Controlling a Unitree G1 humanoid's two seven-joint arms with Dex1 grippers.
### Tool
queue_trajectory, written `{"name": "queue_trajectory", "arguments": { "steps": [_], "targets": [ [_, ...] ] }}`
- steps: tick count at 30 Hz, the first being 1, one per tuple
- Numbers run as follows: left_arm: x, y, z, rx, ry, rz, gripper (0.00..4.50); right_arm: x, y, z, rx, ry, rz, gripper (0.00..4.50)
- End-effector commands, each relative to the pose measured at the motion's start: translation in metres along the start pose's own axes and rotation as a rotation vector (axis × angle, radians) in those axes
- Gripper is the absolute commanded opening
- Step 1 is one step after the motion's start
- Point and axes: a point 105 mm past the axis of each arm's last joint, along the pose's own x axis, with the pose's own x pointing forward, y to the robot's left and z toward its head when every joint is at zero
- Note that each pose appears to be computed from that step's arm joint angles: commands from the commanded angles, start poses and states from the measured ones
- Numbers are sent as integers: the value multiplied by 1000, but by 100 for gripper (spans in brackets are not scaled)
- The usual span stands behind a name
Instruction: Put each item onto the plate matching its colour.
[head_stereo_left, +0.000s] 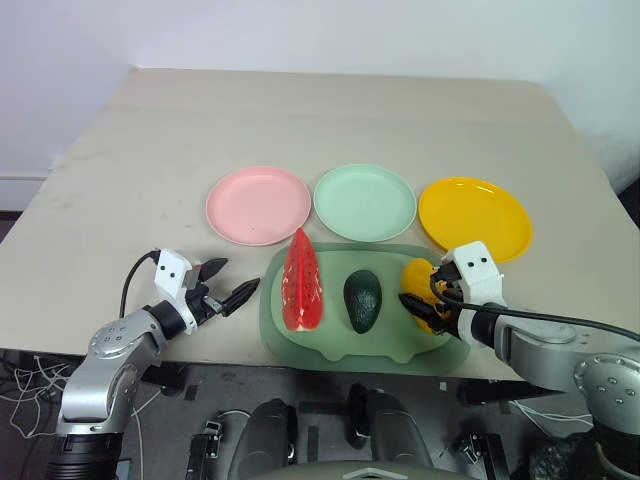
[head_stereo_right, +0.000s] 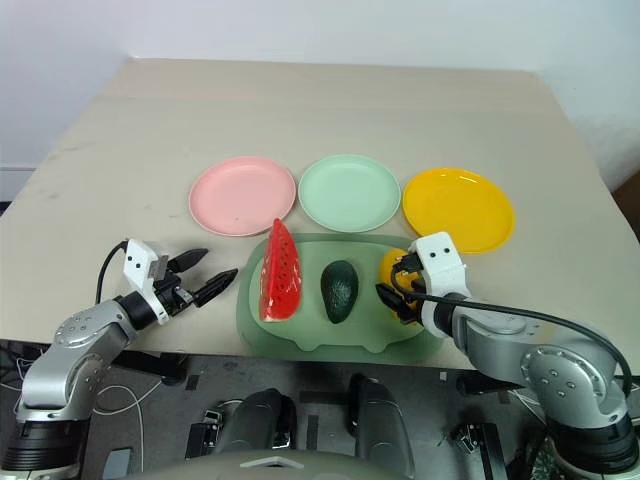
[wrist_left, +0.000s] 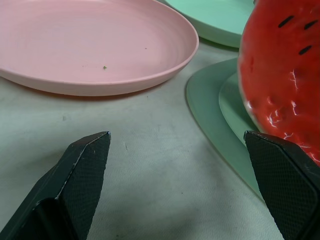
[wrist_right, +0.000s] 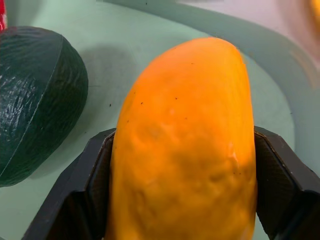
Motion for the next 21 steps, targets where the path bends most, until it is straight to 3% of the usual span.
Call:
{"name": "queue_trajectory", "arguments": {
  "steps": [1, 4, 8, 13, 16, 19, 21],
  "targets": [
    [0, 2, 17, 47, -56, 7, 450, -11, -18, 46, -29, -156, -37, 321],
    [3, 4, 20, 46, -71, 16, 450, -8, -52, 76, -40, -209, -140, 321],
    [7, 6, 25, 51, -97, 26, 450, 9, -108, 90, -77, -207, -306, 321],
    [12, 7, 30, 58, -128, 44, 450, 41, -151, 83, -88, -154, -371, 321],
    [12, 7, 32, 61, -144, 58, 450, 49, -161, 81, -114, -139, -367, 321],
    [9, 7, 32, 58, -148, 73, 450, 47, -162, 87, -137, -153, -349, 426],
    [8, 5, 30, 54, -146, 73, 450, 42, -158, 94, -197, -182, -348, 449]
  ]
}}
